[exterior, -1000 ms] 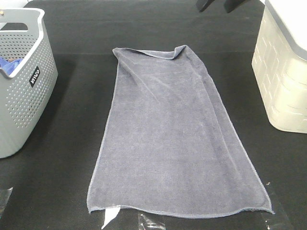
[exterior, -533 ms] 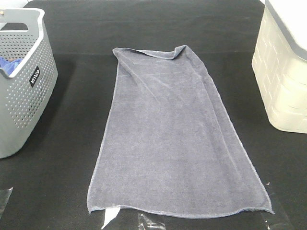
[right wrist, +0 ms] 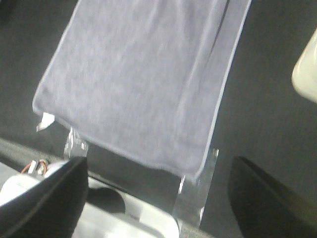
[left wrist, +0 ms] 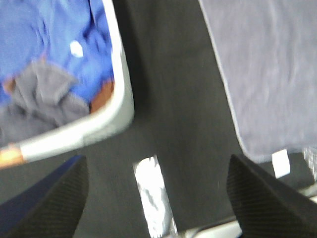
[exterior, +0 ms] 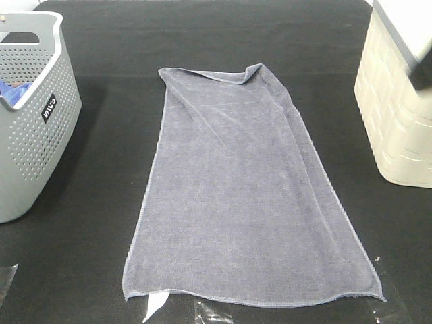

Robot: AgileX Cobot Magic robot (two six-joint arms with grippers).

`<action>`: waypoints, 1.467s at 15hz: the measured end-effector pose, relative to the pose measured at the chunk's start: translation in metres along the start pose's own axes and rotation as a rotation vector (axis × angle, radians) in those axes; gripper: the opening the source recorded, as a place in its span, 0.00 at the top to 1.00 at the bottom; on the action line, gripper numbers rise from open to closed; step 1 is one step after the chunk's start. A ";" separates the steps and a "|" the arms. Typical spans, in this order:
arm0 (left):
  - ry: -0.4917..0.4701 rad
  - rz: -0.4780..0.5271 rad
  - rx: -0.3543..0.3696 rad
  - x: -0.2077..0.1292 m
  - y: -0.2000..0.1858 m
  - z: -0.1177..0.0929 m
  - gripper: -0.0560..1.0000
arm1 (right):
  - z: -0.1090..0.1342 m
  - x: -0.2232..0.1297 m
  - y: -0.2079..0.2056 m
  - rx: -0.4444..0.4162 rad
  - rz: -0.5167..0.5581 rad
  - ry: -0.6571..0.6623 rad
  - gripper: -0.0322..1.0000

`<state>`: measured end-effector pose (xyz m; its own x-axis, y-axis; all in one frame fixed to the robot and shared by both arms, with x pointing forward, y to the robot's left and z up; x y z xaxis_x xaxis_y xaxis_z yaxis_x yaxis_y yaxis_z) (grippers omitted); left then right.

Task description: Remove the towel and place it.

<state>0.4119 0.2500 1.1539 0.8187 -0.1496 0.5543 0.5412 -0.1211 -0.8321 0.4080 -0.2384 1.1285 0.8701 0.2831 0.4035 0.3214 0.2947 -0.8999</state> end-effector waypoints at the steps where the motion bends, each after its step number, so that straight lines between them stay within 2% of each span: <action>1: -0.011 0.015 -0.013 -0.029 0.000 0.002 0.25 | 0.002 -0.022 -0.001 0.000 -0.005 -0.001 0.25; 2: -0.017 0.031 -0.022 -0.057 0.002 0.004 0.25 | 0.004 -0.043 -0.001 -0.001 -0.013 -0.003 0.25; 5: -0.022 -0.024 -0.036 -0.132 0.001 0.012 0.25 | 0.008 -0.107 0.005 -0.007 -0.066 -0.015 0.25; 7: 0.022 -0.134 -0.048 -0.169 -0.004 0.016 0.25 | 0.008 -0.143 0.014 -0.031 -0.110 -0.030 0.25; 9: 0.109 -0.271 -0.062 -0.197 -0.011 0.019 0.25 | 0.005 -0.176 0.019 -0.082 -0.189 -0.055 0.25; 11: 0.177 -0.397 -0.070 -0.206 -0.017 0.019 0.25 | 0.004 -0.187 0.012 -0.126 -0.320 -0.078 0.25; 12: 0.177 -0.397 -0.070 -0.206 -0.017 0.019 0.25 | 0.004 -0.187 0.012 -0.126 -0.320 -0.078 0.25; 14: 0.235 -0.493 -0.080 -0.204 -0.016 0.016 0.25 | 0.005 -0.191 0.009 -0.142 -0.416 -0.090 0.25; 16: 0.263 -0.511 -0.093 -0.203 -0.012 0.014 0.25 | 0.003 -0.189 0.014 -0.147 -0.463 -0.090 0.25; 22: 0.261 -0.518 -0.110 -0.202 -0.012 0.012 0.25 | 0.003 -0.187 0.015 -0.145 -0.475 -0.089 0.25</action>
<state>0.2420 0.2935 1.0520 0.3710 -0.2785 0.8859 0.8238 -0.3417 -0.4524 0.2485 -0.2843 1.0403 0.5815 0.2274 0.7811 0.7286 0.2815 -0.6244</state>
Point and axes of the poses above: a point on each arm's last joint axis where the gripper is mounted, y pointing out along that axis toward the gripper, z along the wrist's bending axis when the last joint is at zero, x = y × z, the point moved 1 cm from there along y, pointing out along that axis toward the gripper, and after that the axes turned 1 degree about -y, right-handed, at the moved point
